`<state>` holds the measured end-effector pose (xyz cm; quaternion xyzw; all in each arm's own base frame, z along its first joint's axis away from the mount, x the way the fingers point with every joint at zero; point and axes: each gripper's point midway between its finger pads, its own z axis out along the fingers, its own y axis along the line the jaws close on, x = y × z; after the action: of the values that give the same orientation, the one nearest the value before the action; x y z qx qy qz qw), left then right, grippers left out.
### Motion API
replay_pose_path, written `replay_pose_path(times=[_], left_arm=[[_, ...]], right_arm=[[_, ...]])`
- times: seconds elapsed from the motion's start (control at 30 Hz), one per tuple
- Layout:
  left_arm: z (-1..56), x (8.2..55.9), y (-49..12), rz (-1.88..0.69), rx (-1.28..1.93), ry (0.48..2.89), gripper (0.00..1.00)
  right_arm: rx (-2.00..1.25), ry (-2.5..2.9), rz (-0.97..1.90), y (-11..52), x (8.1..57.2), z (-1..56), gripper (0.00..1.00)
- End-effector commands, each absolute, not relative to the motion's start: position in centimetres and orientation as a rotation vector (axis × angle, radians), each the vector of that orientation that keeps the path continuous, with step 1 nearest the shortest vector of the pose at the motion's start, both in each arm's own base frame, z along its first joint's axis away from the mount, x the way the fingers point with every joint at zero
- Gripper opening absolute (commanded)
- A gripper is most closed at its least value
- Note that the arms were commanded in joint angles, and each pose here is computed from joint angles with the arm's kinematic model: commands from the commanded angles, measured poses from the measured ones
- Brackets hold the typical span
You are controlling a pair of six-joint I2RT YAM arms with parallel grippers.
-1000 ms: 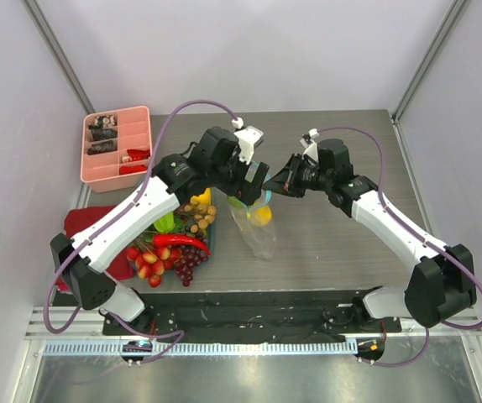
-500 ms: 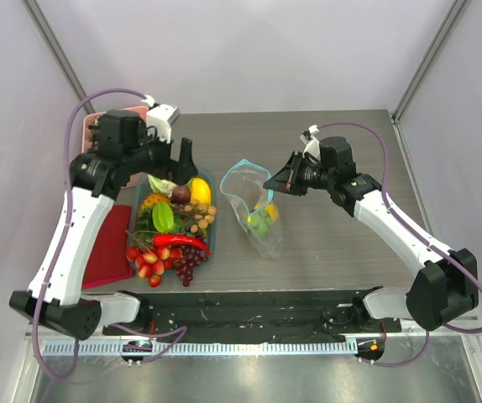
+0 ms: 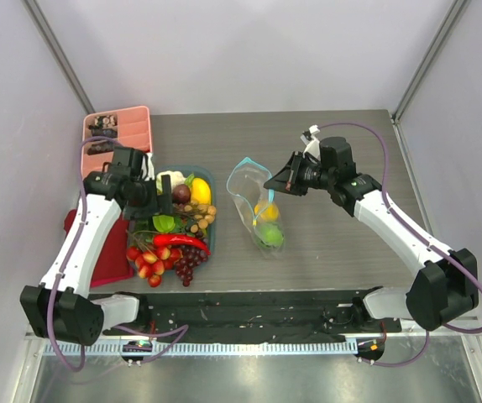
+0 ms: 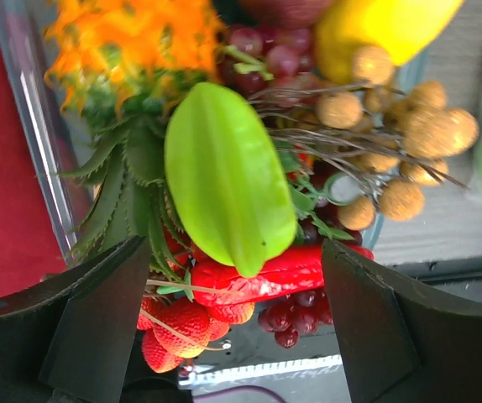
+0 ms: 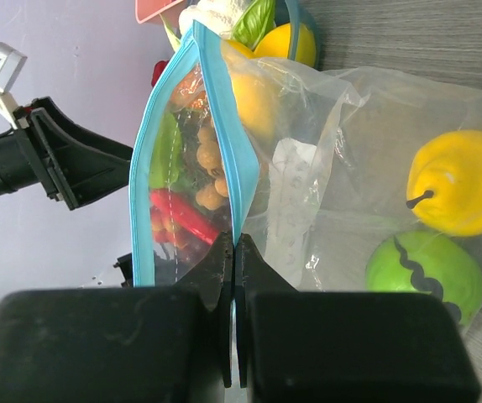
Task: Place the food in the zip-top bag and seal the zipper
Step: Pick up the fake fruit from the bin.
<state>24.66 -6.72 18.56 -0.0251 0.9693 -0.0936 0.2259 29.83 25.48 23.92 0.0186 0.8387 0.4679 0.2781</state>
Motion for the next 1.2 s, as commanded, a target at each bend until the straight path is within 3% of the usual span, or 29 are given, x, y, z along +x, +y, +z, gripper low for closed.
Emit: replay_pose_path(times=[0.0,0.47,0.6,0.77,1.0,1.17], left_arm=[[18.3,25.9,-6.1,-0.208,-0.261,2.643,0.86],[16.7,27.7,-7.7,-0.286,-0.277,2.706,0.83],[17.3,27.8,-8.4,-0.342,-0.260,2.688,0.71],[17.2,27.7,-8.7,-0.360,-0.253,2.700,0.64],[19.5,27.9,-8.2,-0.332,-0.207,2.640,0.40],[24.8,29.2,-7.6,-0.315,-0.163,2.451,0.39]], right_arm=[[0.015,2.185,1.241,25.4,30.1,25.3,0.01],[0.011,2.197,1.240,25.3,29.9,24.8,0.01],[0.013,2.200,1.240,25.4,29.9,24.6,0.01],[0.014,2.203,1.240,25.4,30.0,24.5,0.01],[0.015,2.206,1.241,25.4,29.9,24.4,0.01],[0.008,2.203,1.258,25.5,29.8,24.5,0.01]])
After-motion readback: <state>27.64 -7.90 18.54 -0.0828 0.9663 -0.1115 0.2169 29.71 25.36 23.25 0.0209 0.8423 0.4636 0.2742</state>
